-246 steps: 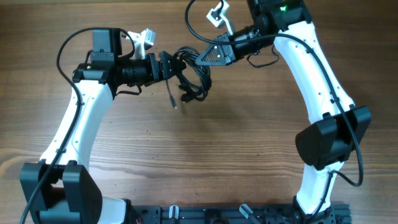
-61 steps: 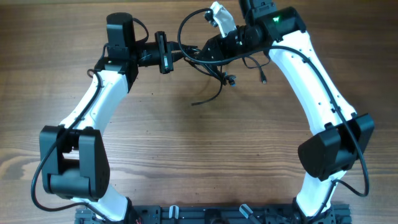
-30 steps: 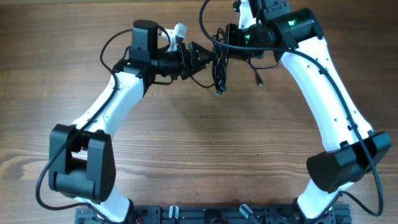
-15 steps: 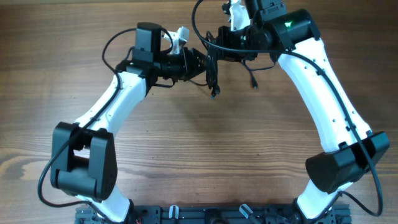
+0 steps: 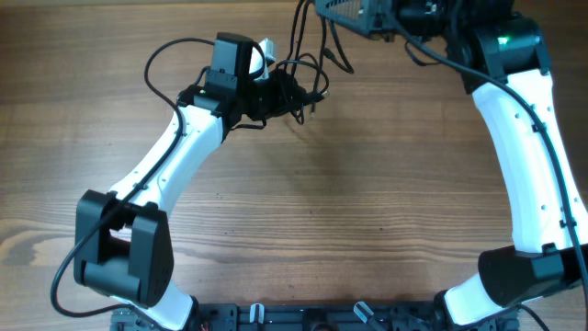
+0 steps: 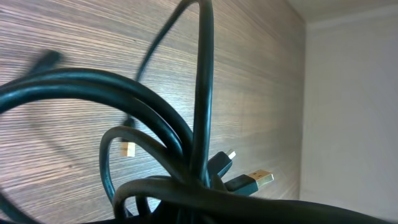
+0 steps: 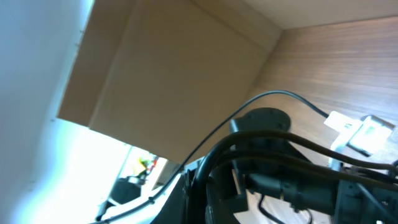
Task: Untangle cables
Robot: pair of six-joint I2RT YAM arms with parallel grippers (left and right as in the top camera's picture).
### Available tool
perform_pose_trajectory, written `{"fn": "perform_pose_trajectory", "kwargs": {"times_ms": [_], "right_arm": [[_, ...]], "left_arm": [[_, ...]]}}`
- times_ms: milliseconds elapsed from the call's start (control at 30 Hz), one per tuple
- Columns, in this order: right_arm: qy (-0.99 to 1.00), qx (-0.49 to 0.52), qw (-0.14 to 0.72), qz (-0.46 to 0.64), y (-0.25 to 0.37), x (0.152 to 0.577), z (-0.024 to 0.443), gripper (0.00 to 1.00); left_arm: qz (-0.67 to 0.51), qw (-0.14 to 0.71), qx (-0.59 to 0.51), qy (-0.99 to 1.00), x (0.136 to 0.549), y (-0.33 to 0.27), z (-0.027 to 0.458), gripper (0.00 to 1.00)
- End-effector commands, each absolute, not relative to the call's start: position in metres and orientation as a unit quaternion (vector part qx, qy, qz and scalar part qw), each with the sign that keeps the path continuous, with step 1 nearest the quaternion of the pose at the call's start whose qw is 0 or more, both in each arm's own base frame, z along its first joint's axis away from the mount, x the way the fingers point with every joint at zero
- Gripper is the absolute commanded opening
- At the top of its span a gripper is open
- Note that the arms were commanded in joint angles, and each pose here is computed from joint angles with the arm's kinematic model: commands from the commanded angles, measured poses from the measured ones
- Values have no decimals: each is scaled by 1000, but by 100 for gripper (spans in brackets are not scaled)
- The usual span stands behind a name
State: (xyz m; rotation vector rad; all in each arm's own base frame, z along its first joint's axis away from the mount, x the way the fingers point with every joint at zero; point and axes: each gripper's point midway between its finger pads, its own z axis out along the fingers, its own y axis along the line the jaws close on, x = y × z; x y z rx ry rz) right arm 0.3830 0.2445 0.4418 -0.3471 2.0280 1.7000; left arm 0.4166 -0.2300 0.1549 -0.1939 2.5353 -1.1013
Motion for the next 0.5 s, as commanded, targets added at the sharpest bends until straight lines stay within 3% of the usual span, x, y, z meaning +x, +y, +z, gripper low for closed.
{"fn": "perform_pose_trajectory", "kwargs": {"times_ms": [0,133,233,433,467], "right_arm": [[699,-168,278,637,223,346,505,4],[842,51,376,384,148,428,407,4],[897,84,346,261,119,434,351,4],[947,93,257,166,99,435,276,5],[950,63,250,179,106,434,273,17]], "left_arm": [[-253,154,-140,945,408,-185,82,4],[-251,128,-121,952,395,-185,77,4],[-393,116,40,911,376,-233,113,4],[-636,122,143,749,356,-236,242,4],[-645,120,129,744,359,-227,249,4]]}}
